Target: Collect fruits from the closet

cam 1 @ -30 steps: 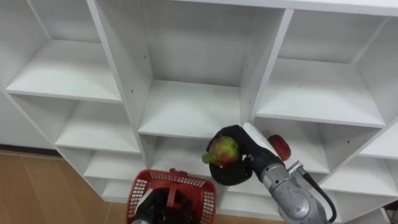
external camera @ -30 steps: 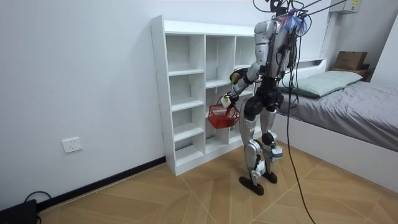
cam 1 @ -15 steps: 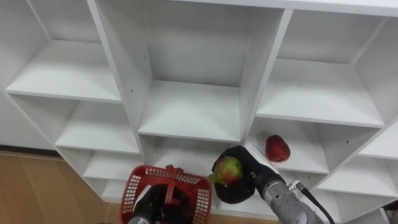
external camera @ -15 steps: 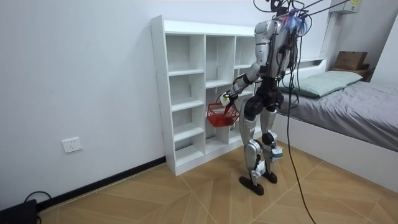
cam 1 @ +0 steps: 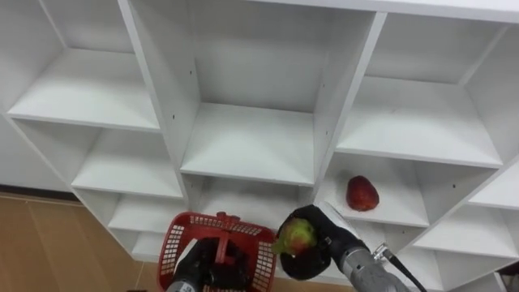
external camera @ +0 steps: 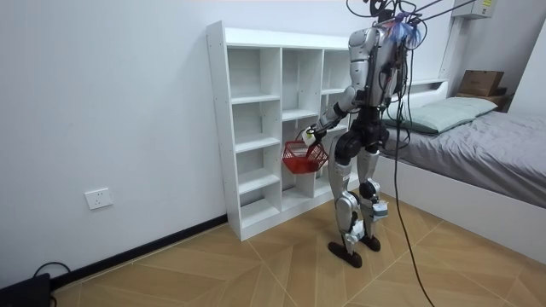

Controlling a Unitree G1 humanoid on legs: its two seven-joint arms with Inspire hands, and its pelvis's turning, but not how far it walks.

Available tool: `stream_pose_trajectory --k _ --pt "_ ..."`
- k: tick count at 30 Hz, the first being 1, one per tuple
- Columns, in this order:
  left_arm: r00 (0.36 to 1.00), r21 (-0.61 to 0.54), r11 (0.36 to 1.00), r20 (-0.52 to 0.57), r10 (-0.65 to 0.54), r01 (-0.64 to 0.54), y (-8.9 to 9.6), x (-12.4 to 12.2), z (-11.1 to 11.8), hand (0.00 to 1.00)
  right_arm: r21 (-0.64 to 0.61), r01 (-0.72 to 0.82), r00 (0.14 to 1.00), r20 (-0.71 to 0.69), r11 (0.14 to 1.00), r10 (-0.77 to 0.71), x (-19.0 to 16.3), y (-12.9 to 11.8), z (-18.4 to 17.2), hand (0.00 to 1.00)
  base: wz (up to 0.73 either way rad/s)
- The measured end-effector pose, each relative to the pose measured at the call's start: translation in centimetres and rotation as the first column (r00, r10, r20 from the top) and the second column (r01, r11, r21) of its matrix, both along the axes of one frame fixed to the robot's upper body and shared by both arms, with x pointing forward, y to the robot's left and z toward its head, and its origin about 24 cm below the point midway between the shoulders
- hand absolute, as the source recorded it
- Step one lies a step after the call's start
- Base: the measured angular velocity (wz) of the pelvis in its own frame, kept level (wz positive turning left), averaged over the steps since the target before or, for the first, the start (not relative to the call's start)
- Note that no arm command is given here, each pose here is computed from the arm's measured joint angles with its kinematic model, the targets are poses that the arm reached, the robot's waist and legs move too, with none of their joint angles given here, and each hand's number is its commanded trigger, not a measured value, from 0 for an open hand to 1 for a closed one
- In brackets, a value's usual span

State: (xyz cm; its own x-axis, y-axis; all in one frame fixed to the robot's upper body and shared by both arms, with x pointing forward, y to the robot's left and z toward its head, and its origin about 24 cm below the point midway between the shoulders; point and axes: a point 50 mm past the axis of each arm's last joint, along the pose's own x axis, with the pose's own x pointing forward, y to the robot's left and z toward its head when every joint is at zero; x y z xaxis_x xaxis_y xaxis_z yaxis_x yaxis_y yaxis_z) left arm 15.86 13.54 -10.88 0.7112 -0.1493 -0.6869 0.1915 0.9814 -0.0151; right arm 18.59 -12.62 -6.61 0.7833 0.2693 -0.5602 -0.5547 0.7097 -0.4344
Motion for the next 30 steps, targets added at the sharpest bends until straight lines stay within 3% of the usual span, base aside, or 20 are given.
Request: stream_pose_trajectory --k 30 --pt "0.999 -0.018 0.999 -0.01 -0.046 0.046 -1.2 -0.2 -0.2 1.0 -0.028 0.007 1.0 -0.028 1.0 -0.007 0.4 0.6 -1.3 1.0 0.0"
